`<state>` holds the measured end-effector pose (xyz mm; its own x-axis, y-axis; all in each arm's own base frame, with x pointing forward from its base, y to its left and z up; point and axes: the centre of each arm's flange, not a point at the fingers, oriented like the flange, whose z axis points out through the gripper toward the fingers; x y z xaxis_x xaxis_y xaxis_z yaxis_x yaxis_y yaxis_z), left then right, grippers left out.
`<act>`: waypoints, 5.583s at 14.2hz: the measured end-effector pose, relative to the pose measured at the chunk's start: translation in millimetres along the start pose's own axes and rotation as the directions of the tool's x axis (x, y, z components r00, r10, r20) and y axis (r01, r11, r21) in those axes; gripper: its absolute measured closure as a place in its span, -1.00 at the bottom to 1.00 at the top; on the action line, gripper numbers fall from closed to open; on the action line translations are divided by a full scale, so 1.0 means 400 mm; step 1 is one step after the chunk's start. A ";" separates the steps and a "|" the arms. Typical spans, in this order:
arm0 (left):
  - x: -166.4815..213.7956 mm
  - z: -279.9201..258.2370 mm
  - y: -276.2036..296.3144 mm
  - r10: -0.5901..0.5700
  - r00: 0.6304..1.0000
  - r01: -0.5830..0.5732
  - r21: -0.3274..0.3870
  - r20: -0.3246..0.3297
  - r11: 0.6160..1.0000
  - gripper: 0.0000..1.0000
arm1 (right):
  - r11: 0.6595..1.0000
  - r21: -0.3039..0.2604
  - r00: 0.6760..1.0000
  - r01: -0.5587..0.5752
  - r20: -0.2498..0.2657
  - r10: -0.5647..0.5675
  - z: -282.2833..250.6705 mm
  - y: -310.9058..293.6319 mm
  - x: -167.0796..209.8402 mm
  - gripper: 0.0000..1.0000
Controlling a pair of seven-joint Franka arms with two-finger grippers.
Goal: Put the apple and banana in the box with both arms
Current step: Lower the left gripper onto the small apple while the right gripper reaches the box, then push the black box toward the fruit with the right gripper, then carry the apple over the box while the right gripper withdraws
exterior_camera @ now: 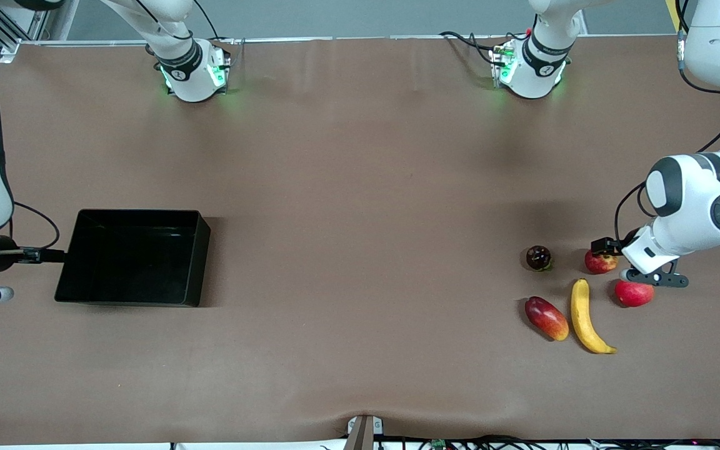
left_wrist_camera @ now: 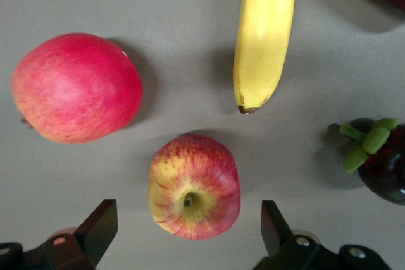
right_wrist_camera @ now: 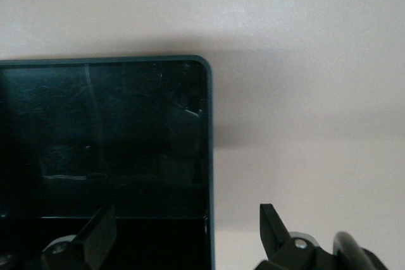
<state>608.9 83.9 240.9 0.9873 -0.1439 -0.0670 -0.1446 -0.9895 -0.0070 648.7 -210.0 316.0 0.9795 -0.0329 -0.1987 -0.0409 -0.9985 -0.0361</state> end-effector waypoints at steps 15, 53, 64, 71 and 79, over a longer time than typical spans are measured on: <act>0.012 0.077 -0.003 -0.001 1.000 0.001 -0.016 0.020 1.000 -1.00 | 0.998 0.017 0.998 0.056 0.008 -0.056 0.150 0.045 0.020 0.89; 0.126 -0.440 0.491 -0.195 0.981 0.195 -0.091 0.008 0.977 -0.37 | 0.947 0.291 0.985 -0.136 0.146 0.097 0.088 -1.426 -0.145 0.89; 0.066 -0.399 0.650 -0.251 0.967 0.254 -0.089 0.047 0.963 -0.37 | 0.946 0.289 0.988 -0.143 0.098 0.119 0.256 -1.519 -0.143 0.82; 0.016 -0.360 0.842 -0.308 0.950 0.311 -0.107 0.043 0.944 -0.37 | 0.949 0.297 0.994 -0.105 0.067 0.089 0.125 -1.485 -0.112 -0.55; -0.016 -0.244 0.990 -0.201 0.980 0.201 -0.054 0.003 0.978 -0.37 | 0.947 0.263 0.980 -0.185 0.119 0.158 -0.264 -1.101 -0.009 -1.00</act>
<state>551.7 -308.7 335.8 0.9960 0.0581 -0.0674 0.0604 -0.9976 0.0334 683.9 225.3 436.2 0.9300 -0.1852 -0.3175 -0.2720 -0.9278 -0.2554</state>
